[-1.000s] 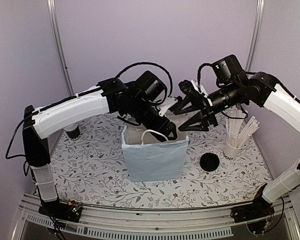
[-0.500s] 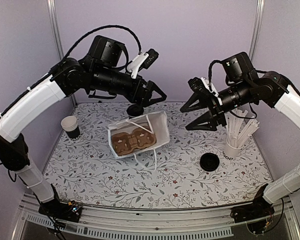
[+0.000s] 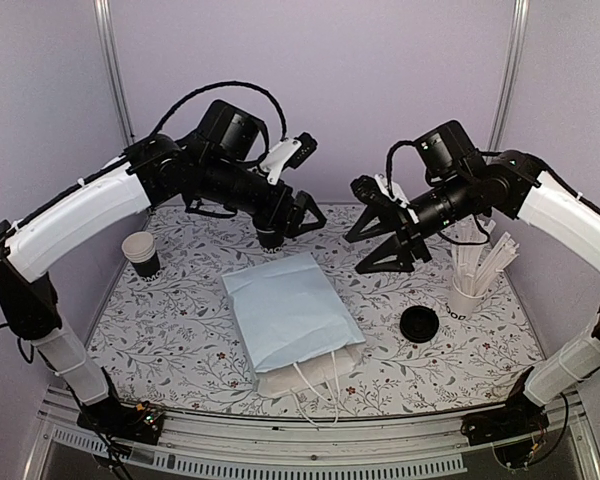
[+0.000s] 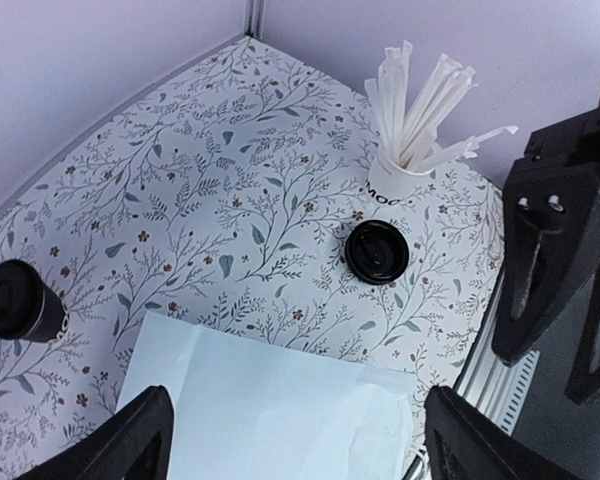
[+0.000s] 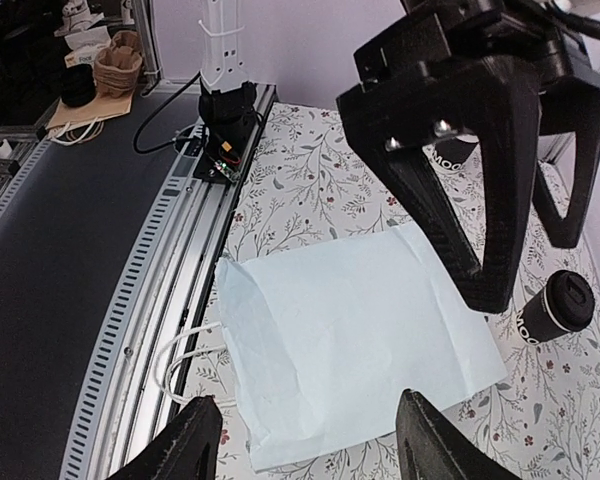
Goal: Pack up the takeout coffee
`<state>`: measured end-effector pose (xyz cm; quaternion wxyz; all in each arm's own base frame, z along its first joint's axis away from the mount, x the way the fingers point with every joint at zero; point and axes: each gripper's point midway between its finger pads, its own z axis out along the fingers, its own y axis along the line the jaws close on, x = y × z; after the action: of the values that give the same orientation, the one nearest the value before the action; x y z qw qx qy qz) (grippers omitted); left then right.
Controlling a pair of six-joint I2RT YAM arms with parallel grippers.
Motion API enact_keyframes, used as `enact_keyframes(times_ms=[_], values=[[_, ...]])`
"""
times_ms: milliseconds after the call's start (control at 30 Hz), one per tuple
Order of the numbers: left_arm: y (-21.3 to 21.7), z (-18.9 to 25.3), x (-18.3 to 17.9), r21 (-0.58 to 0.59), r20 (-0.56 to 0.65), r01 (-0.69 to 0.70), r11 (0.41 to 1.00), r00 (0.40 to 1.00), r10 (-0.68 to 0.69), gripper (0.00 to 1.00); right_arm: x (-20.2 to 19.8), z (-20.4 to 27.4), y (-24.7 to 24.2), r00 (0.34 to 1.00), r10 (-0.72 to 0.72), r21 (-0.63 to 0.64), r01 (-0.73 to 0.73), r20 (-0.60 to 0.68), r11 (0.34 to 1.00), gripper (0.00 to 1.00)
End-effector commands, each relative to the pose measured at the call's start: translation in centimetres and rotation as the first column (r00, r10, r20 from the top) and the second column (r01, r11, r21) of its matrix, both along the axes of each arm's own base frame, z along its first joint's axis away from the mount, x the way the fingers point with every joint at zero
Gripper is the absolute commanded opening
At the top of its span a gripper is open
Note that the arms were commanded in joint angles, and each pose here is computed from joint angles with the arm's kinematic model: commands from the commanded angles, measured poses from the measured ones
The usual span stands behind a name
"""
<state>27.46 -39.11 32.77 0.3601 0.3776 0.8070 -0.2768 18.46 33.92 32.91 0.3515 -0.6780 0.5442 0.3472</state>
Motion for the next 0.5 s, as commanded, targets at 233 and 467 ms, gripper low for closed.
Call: enact_keyframes(times_ms=[233,467], values=[[10.2,0.1,2.0,0.049,0.291,-0.44,0.897,0.865,0.409,1.0,-3.3,-12.5,-0.5,0.998,0.04,-0.24,-0.028,0.046,0.97,0.62],[10.6,-2.2,-2.8,0.043,0.284,-0.321,0.946,0.912,0.297,0.74,-3.3,-17.3,-0.4,0.958,-0.04,-0.315,0.133,0.285,0.94,0.63]])
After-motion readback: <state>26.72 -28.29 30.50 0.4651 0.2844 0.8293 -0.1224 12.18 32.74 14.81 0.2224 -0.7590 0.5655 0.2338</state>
